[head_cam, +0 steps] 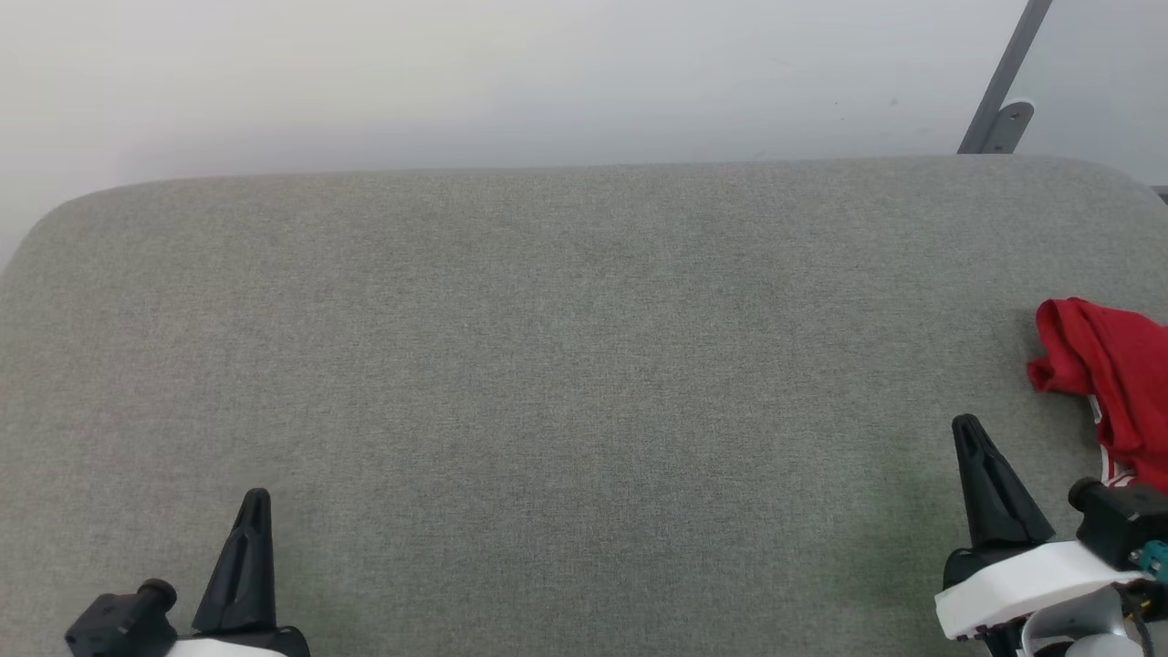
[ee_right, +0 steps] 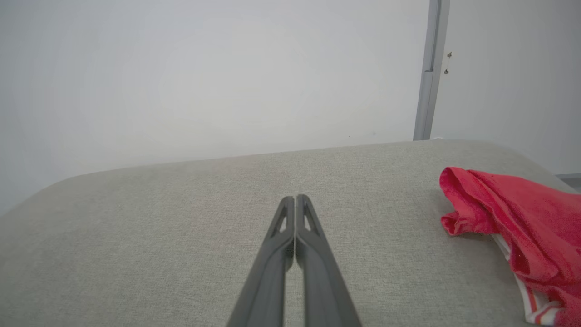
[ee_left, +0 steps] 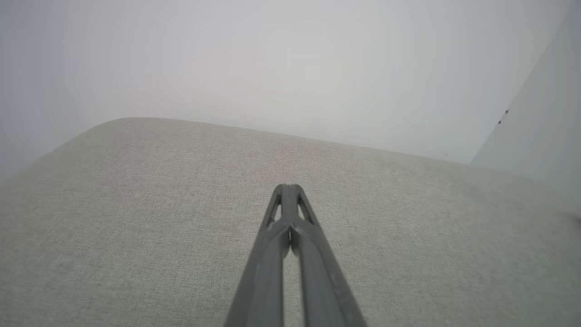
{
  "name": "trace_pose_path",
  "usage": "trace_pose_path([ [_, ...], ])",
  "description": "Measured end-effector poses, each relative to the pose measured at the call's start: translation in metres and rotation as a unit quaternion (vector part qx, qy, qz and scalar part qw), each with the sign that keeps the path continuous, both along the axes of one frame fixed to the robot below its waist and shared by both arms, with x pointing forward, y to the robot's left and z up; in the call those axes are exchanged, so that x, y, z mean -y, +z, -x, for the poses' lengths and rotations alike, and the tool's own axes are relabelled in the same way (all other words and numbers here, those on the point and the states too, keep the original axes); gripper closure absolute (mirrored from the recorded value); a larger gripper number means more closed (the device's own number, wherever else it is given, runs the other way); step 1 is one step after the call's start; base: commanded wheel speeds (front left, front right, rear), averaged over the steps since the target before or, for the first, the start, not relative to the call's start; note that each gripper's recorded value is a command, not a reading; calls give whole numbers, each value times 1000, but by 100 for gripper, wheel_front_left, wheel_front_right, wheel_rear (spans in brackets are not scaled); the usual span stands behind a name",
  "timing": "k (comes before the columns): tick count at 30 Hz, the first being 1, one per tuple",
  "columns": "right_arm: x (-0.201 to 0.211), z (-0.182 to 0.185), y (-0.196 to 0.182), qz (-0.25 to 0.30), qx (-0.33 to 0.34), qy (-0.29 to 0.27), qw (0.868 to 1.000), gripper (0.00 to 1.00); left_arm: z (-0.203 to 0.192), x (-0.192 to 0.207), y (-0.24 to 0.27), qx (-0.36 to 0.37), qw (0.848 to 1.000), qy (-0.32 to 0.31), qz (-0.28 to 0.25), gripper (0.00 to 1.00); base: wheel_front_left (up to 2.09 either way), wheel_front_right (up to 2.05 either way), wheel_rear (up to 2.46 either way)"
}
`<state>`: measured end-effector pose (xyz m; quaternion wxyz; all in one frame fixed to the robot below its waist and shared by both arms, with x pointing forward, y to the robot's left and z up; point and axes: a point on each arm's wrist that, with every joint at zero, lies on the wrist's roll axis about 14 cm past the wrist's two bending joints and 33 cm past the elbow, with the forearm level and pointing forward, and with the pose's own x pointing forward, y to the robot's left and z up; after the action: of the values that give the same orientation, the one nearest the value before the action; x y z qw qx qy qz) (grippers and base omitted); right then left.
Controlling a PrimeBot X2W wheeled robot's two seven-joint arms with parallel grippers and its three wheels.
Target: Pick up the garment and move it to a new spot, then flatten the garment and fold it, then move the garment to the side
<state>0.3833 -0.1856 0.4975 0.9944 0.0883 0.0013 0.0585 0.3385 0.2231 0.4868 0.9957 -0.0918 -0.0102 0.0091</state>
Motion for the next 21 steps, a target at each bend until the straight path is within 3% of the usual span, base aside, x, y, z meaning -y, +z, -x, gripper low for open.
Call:
trace_pose_path([
  [21,10,-1,-6,-185,-35,-38,981,100,-9,-3,-9,-20,981,31,189,100,0,0,0],
])
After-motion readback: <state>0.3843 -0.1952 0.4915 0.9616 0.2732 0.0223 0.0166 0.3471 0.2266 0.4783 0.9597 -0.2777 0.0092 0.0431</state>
